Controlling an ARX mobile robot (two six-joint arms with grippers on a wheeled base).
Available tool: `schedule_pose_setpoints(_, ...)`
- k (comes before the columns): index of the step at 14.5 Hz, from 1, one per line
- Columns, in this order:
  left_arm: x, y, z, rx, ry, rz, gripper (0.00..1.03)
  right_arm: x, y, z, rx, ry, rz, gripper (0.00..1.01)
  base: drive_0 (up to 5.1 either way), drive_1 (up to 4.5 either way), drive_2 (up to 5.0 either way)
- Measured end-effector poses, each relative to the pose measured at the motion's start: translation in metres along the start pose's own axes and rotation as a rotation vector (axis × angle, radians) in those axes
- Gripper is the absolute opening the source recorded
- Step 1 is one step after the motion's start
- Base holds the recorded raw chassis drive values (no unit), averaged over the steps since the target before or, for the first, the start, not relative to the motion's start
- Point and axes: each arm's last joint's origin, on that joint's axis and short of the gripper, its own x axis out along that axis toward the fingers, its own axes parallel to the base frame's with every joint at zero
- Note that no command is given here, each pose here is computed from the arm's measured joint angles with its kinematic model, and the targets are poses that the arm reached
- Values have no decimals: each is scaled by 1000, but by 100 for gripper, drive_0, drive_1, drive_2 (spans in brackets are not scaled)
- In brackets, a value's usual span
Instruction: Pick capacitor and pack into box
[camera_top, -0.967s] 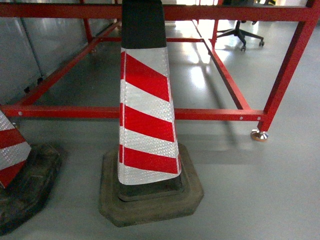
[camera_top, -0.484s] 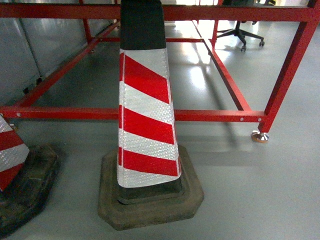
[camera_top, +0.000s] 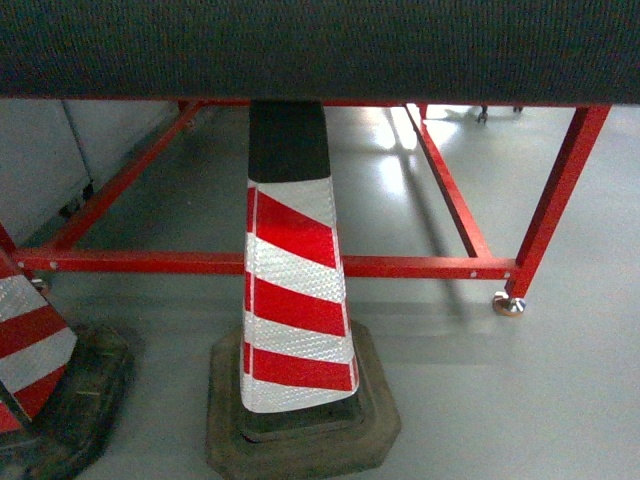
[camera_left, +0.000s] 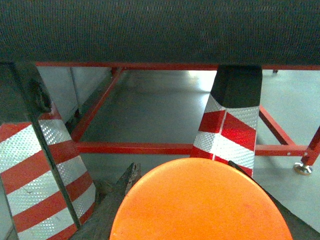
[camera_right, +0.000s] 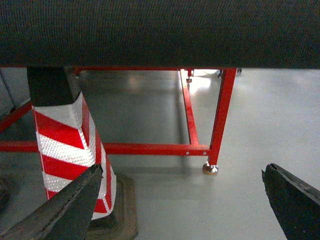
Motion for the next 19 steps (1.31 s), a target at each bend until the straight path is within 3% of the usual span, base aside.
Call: schedule_pose_setpoints(19, 0, 0, 0, 10, -5, 0, 43, 0, 0, 0, 0, -5, -1, 98, 0, 0, 0)
